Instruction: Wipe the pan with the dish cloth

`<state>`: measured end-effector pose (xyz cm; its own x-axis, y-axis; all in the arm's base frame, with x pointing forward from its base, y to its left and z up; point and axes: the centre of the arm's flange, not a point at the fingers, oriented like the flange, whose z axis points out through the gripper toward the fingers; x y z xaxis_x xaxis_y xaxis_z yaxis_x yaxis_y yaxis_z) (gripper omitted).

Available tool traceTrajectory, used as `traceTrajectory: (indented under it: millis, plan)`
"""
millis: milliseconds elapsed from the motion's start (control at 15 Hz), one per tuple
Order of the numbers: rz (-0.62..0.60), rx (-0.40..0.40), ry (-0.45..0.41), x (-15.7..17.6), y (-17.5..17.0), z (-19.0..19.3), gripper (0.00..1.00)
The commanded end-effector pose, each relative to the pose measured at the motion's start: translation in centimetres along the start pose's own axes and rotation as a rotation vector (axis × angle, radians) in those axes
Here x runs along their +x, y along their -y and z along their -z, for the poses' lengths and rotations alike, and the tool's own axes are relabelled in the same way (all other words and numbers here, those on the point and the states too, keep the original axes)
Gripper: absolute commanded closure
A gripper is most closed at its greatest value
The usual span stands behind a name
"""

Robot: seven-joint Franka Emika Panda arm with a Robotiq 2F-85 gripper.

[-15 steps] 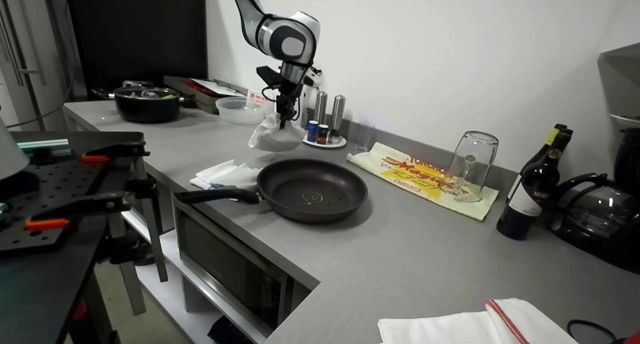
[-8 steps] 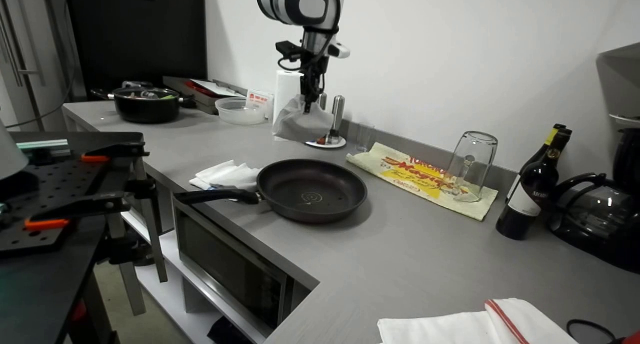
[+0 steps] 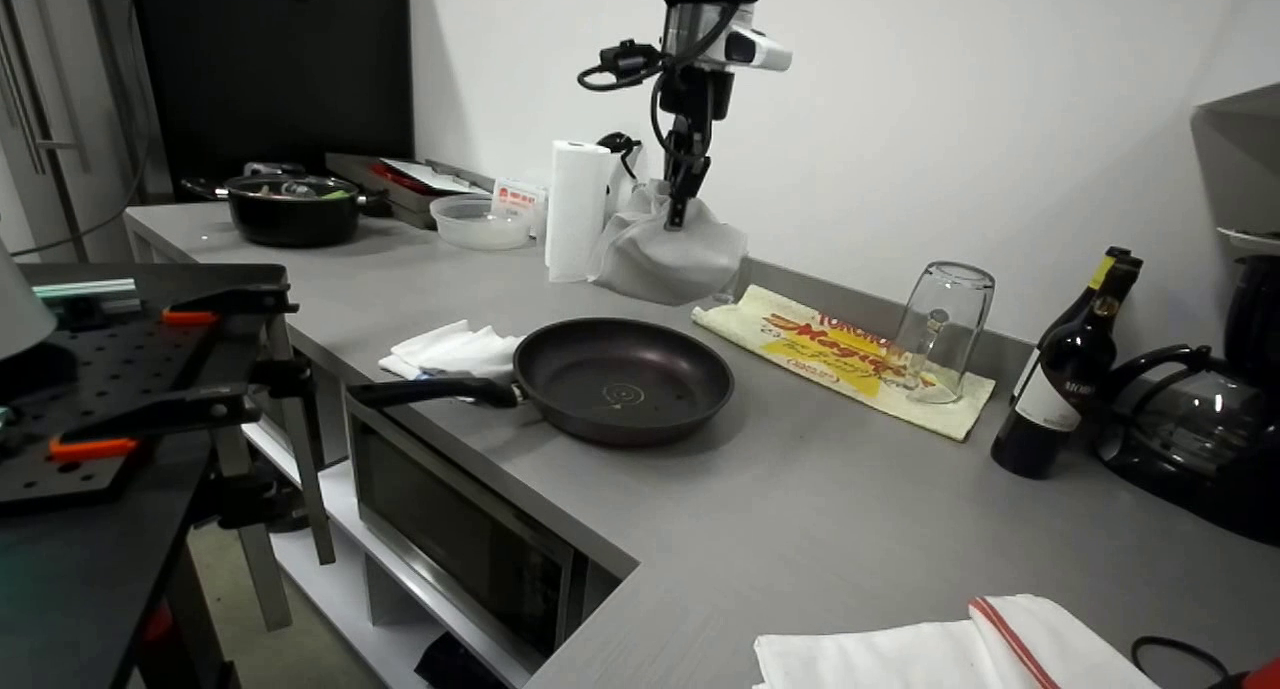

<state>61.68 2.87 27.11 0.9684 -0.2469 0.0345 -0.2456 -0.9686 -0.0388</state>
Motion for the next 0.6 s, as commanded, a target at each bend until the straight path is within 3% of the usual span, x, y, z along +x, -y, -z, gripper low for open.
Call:
traceTrajectory:
  millis: [0, 267, 533]
  plan:
    - [-0.037, -0.045, -0.005, -0.4, -5.0, -1.3, 0.97]
    - [-0.08, -0.073, 0.0, 0.0, -8.5, -4.2, 0.97]
    - [-0.105, -0.085, -0.017, 0.8, -9.7, -7.1, 0.97]
